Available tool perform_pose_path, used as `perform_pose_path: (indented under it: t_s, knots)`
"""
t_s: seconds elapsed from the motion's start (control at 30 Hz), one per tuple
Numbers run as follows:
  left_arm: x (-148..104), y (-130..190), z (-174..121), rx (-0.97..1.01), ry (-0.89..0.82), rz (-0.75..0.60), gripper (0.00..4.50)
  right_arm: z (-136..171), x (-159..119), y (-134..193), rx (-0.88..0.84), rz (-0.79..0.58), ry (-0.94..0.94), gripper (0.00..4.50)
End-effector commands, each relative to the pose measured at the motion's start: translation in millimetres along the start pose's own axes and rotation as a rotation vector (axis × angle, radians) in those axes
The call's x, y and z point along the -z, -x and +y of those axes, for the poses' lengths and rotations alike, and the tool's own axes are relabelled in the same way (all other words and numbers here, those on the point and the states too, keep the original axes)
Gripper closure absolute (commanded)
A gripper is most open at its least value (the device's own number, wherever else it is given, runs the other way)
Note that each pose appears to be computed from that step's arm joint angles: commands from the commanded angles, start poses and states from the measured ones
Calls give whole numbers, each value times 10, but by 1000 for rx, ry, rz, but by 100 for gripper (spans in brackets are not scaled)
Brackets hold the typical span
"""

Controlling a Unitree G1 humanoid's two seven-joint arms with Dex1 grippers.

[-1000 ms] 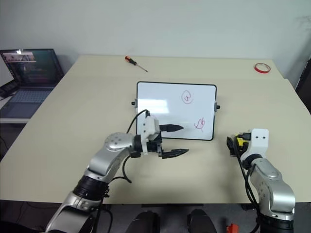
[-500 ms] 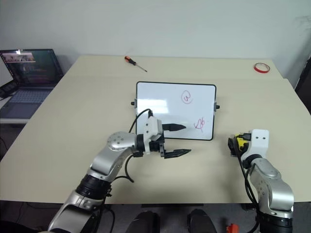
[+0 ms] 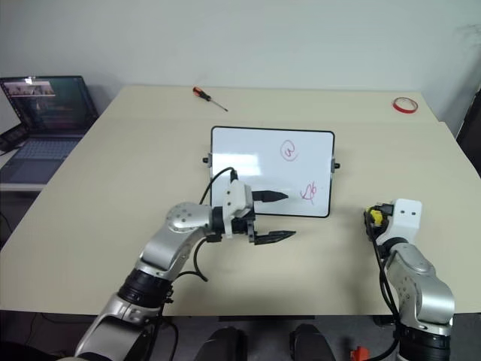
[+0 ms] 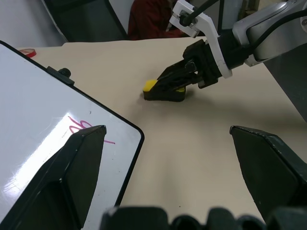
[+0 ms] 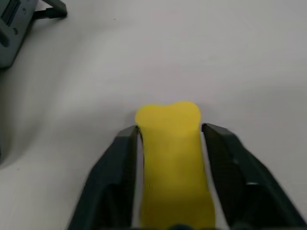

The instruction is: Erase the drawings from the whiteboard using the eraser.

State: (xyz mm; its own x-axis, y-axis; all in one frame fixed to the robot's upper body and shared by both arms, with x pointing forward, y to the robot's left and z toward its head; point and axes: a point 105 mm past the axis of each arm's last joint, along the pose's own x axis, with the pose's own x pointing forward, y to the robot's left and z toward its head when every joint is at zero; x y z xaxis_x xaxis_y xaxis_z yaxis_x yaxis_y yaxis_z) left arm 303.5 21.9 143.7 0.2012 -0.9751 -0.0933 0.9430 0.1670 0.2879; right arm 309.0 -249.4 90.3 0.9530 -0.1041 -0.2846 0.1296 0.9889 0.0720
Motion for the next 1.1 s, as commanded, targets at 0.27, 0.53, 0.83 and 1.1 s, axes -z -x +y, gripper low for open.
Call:
perform_pose_path:
  t_s: [0.27, 0.53, 0.83, 1.1]
  knots:
    - [-99, -40, 6, 12, -38, -26, 0, -43, -144, -9, 11, -45, -11, 354]
    - [-146, 43, 142, -125, -72, -26, 0, 34, -354, 13, -6, -145, 37, 354]
    - [-17, 125, 184, -322, -41, -3, 0, 169, -576, 86, -59, -263, 83, 354]
    - [-134, 68, 174, -296, -49, -37, 0, -3, -102, 34, 4, -28, 113, 354]
